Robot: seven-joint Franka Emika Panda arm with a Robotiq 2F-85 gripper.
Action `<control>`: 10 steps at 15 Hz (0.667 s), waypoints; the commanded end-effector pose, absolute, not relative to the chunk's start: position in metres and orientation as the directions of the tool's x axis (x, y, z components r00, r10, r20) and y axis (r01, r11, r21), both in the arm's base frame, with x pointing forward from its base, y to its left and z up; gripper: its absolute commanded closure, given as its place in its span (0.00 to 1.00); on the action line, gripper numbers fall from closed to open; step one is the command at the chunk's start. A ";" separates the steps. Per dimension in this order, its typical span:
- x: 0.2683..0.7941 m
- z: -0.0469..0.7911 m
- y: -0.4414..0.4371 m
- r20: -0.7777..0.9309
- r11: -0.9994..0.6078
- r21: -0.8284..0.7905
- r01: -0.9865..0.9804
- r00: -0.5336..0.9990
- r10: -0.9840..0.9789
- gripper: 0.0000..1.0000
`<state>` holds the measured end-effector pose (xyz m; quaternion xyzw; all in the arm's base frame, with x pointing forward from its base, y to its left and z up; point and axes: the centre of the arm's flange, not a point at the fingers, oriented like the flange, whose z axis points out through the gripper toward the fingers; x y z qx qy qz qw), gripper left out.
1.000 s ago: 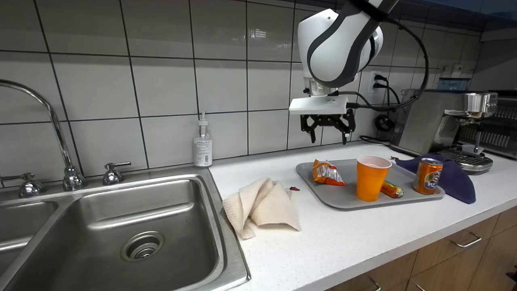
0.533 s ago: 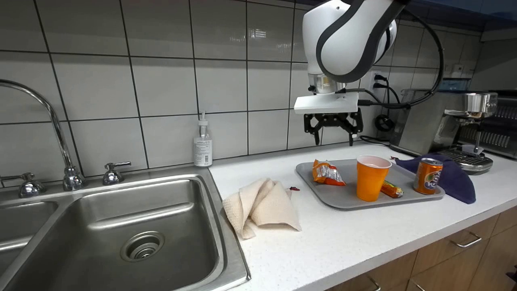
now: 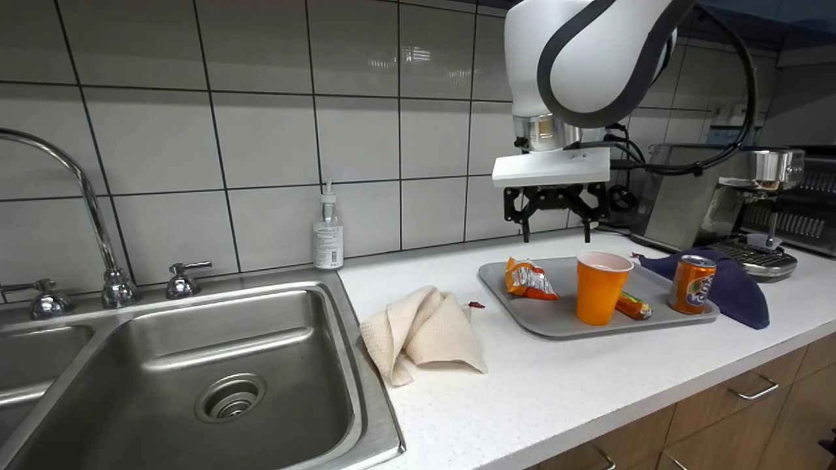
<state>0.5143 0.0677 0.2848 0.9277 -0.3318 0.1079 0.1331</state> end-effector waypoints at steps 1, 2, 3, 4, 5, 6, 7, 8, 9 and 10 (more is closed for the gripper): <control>0.479 0.297 0.064 0.295 -0.776 0.172 -0.607 0.783 -0.547 0.00; 0.473 0.298 0.065 0.295 -0.780 0.176 -0.600 0.788 -0.540 0.00; 0.468 0.298 0.066 0.295 -0.780 0.173 -0.601 0.787 -0.541 0.00; 0.463 0.298 0.067 0.294 -0.783 0.174 -0.597 0.791 -0.537 0.00; 0.459 0.299 0.067 0.292 -0.783 0.173 -0.597 0.791 -0.538 0.00; 0.455 0.299 0.067 0.289 -0.780 0.171 -0.602 0.787 -0.544 0.00; 0.452 0.298 0.066 0.284 -0.776 0.170 -0.607 0.785 -0.551 0.00; 0.449 0.294 0.064 0.268 -0.771 0.180 -0.610 0.785 -0.559 0.00; 0.465 0.289 0.071 0.272 -0.768 0.187 -0.613 0.783 -0.559 0.00; 0.461 0.287 0.070 0.268 -0.766 0.191 -0.614 0.783 -0.561 0.00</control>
